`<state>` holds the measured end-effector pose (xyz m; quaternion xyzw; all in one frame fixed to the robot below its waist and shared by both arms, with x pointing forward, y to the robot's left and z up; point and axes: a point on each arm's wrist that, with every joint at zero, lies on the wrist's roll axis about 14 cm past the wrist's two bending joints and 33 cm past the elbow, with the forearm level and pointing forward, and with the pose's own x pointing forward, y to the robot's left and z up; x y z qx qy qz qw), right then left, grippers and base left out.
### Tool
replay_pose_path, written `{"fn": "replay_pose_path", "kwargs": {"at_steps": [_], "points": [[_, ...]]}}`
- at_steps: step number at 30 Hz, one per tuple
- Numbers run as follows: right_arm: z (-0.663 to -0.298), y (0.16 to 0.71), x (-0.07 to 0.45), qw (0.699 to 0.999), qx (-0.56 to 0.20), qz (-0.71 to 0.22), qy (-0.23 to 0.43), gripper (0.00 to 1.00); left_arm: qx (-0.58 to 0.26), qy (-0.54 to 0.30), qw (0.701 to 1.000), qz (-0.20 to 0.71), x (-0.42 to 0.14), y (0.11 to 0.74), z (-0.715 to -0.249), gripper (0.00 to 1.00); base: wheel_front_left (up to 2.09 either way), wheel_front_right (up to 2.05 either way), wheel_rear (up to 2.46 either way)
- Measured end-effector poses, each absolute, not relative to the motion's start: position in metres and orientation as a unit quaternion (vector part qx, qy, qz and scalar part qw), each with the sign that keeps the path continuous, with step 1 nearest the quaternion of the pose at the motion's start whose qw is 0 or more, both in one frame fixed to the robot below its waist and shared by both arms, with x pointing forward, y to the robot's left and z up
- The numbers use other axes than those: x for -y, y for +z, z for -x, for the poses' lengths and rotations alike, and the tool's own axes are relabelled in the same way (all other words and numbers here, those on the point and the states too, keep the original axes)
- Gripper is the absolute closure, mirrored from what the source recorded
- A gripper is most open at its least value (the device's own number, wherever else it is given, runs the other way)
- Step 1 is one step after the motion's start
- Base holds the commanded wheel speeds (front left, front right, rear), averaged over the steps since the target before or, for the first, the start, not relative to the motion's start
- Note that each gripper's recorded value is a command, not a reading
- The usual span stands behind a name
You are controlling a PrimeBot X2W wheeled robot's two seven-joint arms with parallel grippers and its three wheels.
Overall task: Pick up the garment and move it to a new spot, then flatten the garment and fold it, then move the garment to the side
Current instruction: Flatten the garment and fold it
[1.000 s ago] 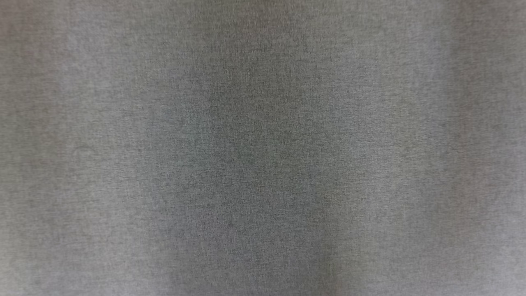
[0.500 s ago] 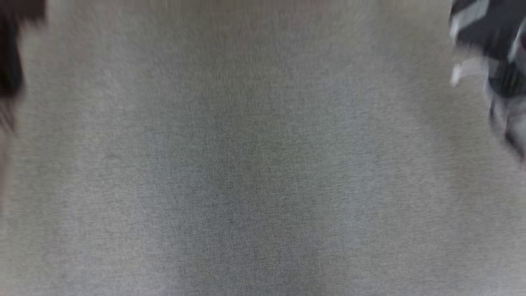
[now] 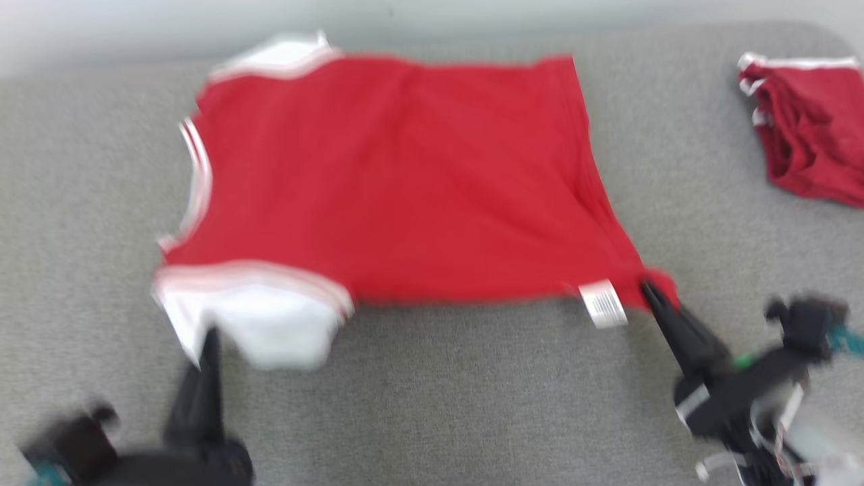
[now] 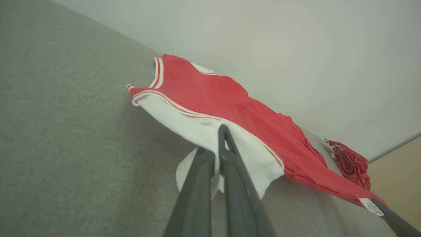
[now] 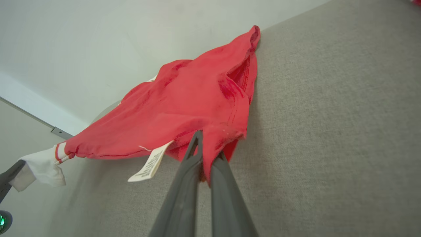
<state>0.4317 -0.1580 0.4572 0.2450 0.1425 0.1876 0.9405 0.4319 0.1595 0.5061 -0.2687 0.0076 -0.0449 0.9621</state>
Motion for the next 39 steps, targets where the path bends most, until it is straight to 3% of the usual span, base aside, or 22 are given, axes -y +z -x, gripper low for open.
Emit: {"fn": "replay_pose_path", "kwargs": {"at_steps": [9,18,25,34,39], "points": [[-0.351,0.420,0.178,0.938,-0.195,-0.253,0.139,1.00,-0.094,-0.014,0.947,0.308,-0.150,0.453,-0.351,1.00,0.00,0.00,0.00],[-0.301,0.402,0.187,0.937,-0.225,-0.236,0.123,1.00,-0.128,0.011,0.942,0.311,-0.157,0.428,-0.305,1.00,0.00,0.00,0.00],[-0.311,0.414,0.170,0.938,-0.202,-0.245,0.141,1.00,-0.098,-0.017,0.951,0.292,-0.158,0.444,-0.326,1.00,0.00,0.00,0.00],[-0.364,0.453,0.163,0.942,-0.146,-0.260,0.156,1.00,-0.066,-0.109,0.966,0.225,-0.144,0.482,-0.394,1.00,0.00,0.00,0.00],[-0.394,0.448,0.178,0.950,-0.148,-0.244,0.129,1.00,-0.077,-0.129,0.969,0.196,-0.140,0.476,-0.438,1.00,0.00,0.00,0.00]]}}
